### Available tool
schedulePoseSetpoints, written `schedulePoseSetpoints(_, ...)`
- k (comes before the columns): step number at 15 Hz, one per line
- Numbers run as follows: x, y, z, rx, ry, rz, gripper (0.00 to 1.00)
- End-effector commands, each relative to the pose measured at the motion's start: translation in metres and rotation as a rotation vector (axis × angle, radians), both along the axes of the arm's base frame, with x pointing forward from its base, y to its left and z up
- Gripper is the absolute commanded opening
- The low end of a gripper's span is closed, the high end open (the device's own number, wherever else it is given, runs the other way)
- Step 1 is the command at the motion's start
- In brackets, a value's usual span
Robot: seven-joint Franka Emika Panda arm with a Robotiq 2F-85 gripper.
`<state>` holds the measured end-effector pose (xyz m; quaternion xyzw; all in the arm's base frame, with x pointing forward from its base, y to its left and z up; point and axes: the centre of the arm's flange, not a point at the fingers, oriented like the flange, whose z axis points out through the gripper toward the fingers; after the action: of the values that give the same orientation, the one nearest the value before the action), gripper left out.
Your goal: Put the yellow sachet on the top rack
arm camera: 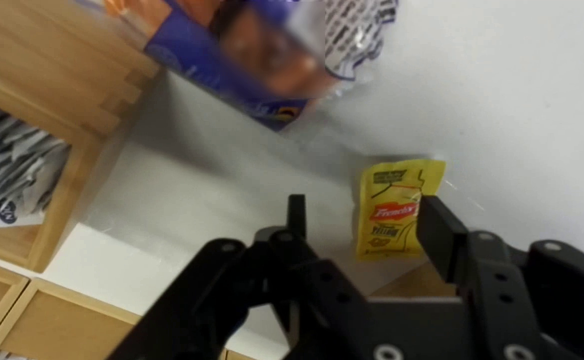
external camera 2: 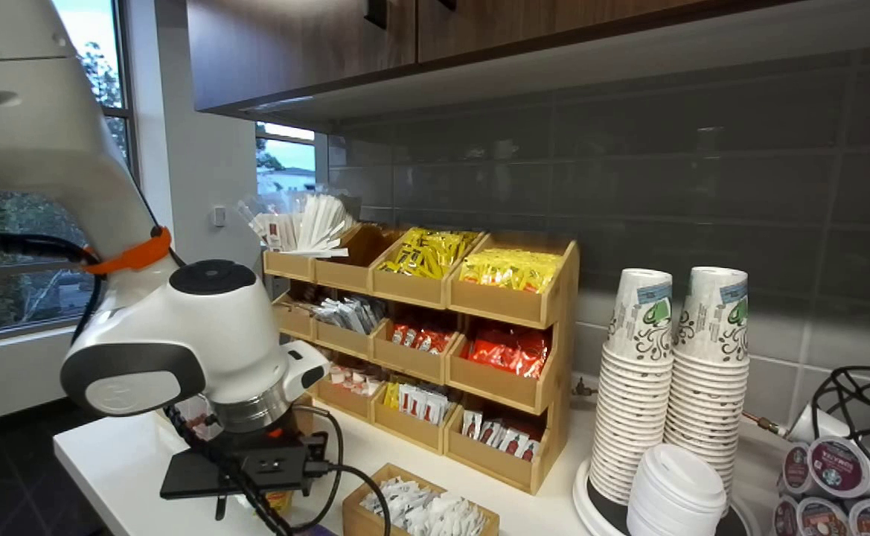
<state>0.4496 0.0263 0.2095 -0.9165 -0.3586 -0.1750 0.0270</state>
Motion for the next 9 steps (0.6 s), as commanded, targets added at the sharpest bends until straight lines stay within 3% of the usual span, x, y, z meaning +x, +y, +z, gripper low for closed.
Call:
schedulePoseSetpoints(1,-0.004,0.005,-0.015,0.010,0.023,0.011,0.93)
schedulePoseSetpoints(3,-0.005,0.009,-0.020,0.019,0.028,0.017,1.00)
schedulePoseSetpoints(5,-0.005,0.011,-0.024,0.025,0.030,0.023,1.00)
schedulePoseSetpoints(9,-0.003,0.018,-0.031,0.036,0.032,0.037,0.90)
